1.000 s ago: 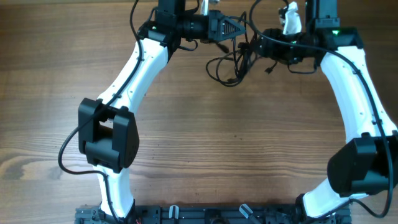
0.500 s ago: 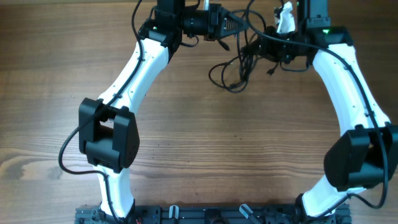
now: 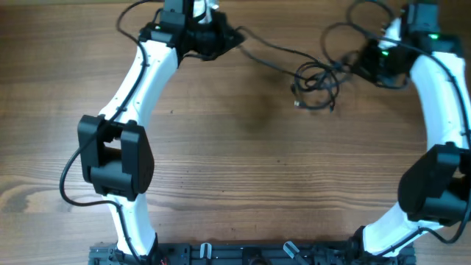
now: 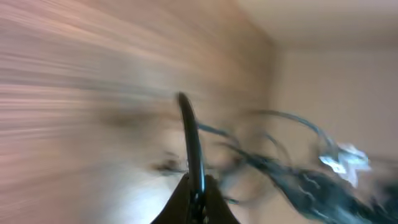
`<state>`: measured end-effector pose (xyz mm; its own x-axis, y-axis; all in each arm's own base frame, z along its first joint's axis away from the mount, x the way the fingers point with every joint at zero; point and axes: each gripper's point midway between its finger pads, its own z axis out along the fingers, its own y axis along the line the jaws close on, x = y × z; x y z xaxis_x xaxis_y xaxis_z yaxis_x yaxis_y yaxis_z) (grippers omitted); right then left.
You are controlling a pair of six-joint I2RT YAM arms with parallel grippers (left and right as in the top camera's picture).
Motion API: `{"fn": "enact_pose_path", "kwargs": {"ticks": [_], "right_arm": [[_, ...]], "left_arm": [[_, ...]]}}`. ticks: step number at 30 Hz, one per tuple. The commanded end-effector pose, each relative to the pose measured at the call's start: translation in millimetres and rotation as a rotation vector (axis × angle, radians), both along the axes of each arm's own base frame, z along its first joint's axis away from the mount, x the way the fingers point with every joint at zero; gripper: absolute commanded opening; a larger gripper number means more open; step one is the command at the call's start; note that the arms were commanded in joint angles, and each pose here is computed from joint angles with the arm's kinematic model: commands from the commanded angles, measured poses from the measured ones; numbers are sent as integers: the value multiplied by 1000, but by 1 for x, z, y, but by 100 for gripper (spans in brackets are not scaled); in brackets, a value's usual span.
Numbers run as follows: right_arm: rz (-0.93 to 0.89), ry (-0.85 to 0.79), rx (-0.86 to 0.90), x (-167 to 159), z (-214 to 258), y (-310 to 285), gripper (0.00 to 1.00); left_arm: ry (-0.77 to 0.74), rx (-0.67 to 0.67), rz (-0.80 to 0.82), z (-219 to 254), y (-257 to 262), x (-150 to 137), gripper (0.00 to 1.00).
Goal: Untangle cables
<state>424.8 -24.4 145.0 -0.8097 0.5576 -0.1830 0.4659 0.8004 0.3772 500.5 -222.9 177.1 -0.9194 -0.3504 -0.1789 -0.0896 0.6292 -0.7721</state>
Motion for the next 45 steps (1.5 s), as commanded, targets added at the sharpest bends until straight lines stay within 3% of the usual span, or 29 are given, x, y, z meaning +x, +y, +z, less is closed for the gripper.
{"fn": "enact_pose_path", "kwargs": {"ticks": [1,3,8,15,20,24,30,33,36,41,45], "right_arm": [[-115,58,-264,-17,3,-56,4],[-112,53,-249,-16,4,-53,4],[121,-93,-46,3,26,-8,4],[522,-396,233,6,89,61,4],[164,-198,13,10,63,-2,4],[-161,-36,-218,-8,45,-68,4],[-198,-8,-260,-12,39,-79,4],[47,-104,-76,7,41,-28,4],[253,-165,69,13,44,26,4],[378,-156,83,11,40,76,4],[388,-131,80,8,38,101,4]], "left_arm": [[-104,406,179,-20,72,22,4],[-89,481,187,-27,83,18,4],[-50,709,269,-39,131,11,4],[-54,822,243,-37,169,9,4],[-44,882,340,-20,212,5,4],[-48,904,391,-3,244,0,4],[-68,899,468,23,276,-7,4],[-81,864,467,32,275,-10,4],[-110,761,351,31,248,-8,4],[-129,612,219,30,204,-11,4],[-228,545,96,46,173,-10,4]]}}
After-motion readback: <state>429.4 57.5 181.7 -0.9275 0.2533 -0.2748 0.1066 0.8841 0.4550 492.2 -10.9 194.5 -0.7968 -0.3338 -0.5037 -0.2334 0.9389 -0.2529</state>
